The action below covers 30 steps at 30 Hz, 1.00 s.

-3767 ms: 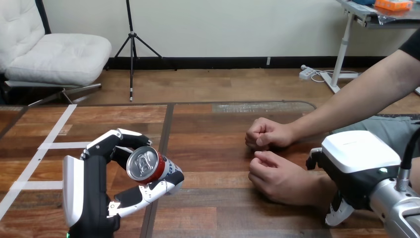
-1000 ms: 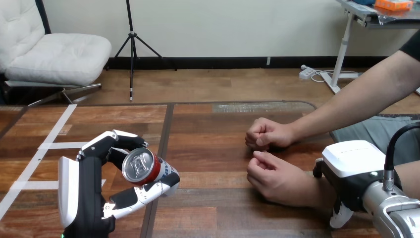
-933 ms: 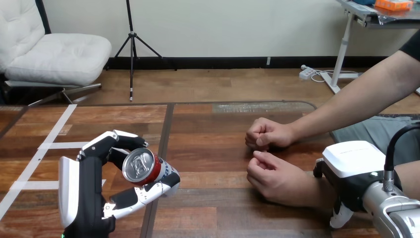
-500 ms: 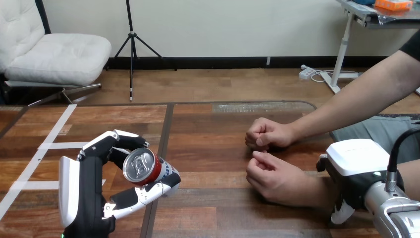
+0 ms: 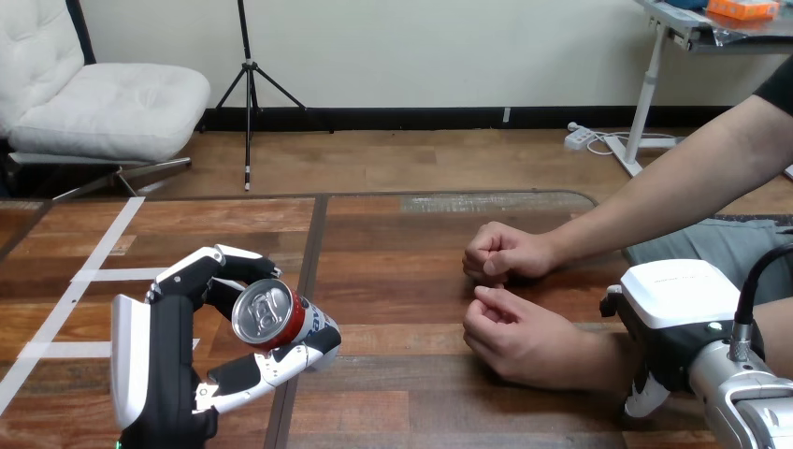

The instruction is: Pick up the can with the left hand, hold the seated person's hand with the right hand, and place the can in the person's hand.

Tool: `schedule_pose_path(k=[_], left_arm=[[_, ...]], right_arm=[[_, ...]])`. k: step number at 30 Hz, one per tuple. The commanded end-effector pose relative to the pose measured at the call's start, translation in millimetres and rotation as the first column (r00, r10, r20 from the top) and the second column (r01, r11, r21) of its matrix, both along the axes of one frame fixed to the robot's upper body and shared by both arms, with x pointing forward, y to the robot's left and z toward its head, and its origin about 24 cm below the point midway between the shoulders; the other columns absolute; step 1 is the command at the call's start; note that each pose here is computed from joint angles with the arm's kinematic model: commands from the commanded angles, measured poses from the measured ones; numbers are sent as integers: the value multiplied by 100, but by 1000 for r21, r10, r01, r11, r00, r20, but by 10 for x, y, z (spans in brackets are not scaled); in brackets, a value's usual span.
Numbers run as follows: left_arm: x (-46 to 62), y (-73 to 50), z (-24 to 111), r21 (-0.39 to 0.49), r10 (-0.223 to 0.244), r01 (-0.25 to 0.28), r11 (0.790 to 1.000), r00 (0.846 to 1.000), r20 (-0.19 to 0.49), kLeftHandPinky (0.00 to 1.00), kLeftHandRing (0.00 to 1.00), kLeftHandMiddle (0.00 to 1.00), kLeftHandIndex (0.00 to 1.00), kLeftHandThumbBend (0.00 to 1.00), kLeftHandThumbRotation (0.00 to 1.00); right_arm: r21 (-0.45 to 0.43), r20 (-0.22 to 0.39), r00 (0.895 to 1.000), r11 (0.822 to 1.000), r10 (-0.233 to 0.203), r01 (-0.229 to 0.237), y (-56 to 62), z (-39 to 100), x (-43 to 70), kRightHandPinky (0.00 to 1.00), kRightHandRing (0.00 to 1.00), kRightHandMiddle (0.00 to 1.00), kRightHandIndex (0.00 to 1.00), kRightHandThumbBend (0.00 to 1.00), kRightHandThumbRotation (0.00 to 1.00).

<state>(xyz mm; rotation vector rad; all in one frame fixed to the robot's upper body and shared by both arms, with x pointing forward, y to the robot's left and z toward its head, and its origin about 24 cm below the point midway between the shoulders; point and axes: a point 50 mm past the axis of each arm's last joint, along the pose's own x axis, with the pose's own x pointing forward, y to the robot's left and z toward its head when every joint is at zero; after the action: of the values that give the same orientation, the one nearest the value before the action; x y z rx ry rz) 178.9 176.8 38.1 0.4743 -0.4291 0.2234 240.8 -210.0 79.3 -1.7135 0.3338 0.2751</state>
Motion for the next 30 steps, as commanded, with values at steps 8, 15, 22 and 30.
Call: schedule_pose_path(k=[8,15,22,30], left_arm=[[92,-4,144,-18,-21,23,1000,996,92,32,37,41,42,74,0],[86,-4,146,-7,-13,14,1000,996,88,32,37,41,42,74,0],[80,-6,149,-5,-14,15,1000,996,91,32,37,41,42,73,0],[70,-6,148,-3,-8,8,1000,996,87,32,37,41,42,73,0]], right_arm=[[6,98,995,1000,5,-6,-6,162,173,74,80,82,79,83,6],[12,97,995,1000,-2,1,-20,139,201,75,80,82,79,83,6],[18,98,995,1000,5,-7,-27,122,217,74,79,81,79,82,4],[25,80,997,1000,2,-4,-32,104,236,74,78,81,78,82,2]])
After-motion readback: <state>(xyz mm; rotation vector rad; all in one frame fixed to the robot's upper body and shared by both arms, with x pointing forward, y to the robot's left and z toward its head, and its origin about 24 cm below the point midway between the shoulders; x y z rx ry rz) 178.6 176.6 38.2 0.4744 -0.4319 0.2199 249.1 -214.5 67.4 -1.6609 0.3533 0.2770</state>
